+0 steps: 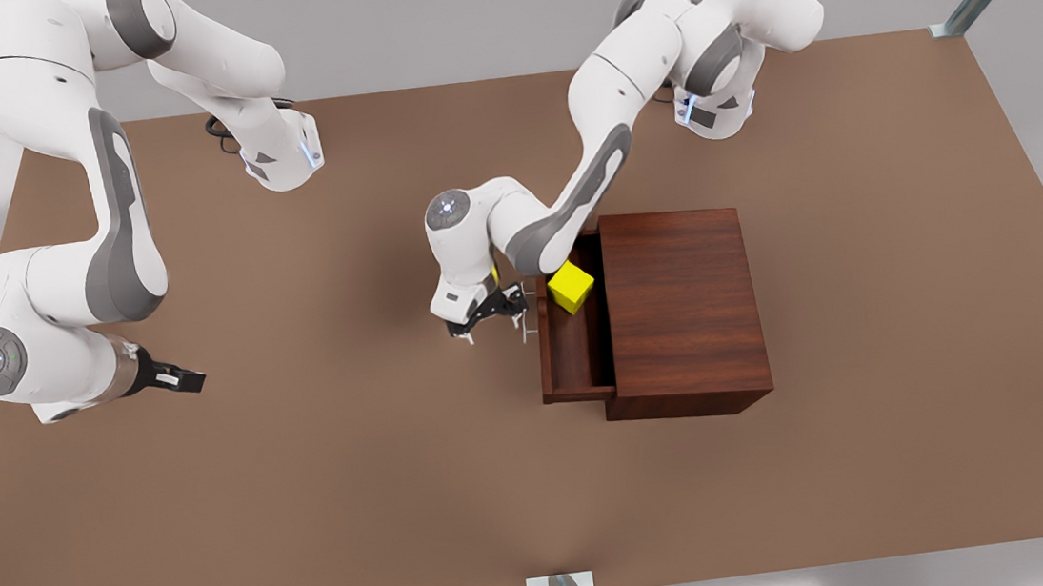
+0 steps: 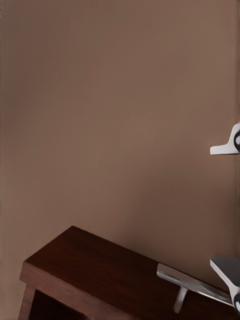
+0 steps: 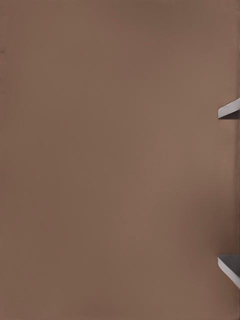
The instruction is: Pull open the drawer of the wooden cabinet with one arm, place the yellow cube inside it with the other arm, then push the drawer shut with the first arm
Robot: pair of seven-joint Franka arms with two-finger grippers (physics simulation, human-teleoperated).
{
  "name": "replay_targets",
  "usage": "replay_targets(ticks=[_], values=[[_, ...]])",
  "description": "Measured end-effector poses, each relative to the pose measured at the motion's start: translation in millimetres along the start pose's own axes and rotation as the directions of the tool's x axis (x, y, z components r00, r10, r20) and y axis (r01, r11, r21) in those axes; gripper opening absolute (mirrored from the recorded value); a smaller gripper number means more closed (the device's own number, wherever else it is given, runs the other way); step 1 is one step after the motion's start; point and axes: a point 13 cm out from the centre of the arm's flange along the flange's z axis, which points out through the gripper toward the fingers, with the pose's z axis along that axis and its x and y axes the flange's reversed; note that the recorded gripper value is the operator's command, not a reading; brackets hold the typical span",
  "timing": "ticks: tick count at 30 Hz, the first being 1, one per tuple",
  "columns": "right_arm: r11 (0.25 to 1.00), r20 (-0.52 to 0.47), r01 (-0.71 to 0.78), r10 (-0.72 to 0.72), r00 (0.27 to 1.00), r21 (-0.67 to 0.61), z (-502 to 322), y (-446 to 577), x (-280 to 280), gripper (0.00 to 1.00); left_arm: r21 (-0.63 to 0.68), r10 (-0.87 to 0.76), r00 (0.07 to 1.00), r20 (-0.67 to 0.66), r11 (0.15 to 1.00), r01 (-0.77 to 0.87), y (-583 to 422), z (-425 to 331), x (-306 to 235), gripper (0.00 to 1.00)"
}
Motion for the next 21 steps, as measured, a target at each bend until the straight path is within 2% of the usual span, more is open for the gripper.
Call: replay_targets(ticks=[12, 21], values=[[0.999, -0.004, 0.049, -0.049, 0.999, 0.003, 1.6, 1.2, 1.0, 1.0, -0.155, -0.025, 0.999, -0.032, 0.988, 0.019, 51.9, 6.1, -7.9, 1.0], [0.998, -0.003, 0.067, -0.067, 0.998, 0.003, 1.2, 0.5, 0.5, 1.0, -0.221, -0.061, 0.997, -0.057, 0.974, 0.047, 83.2, 22.3, -23.8, 1.0]])
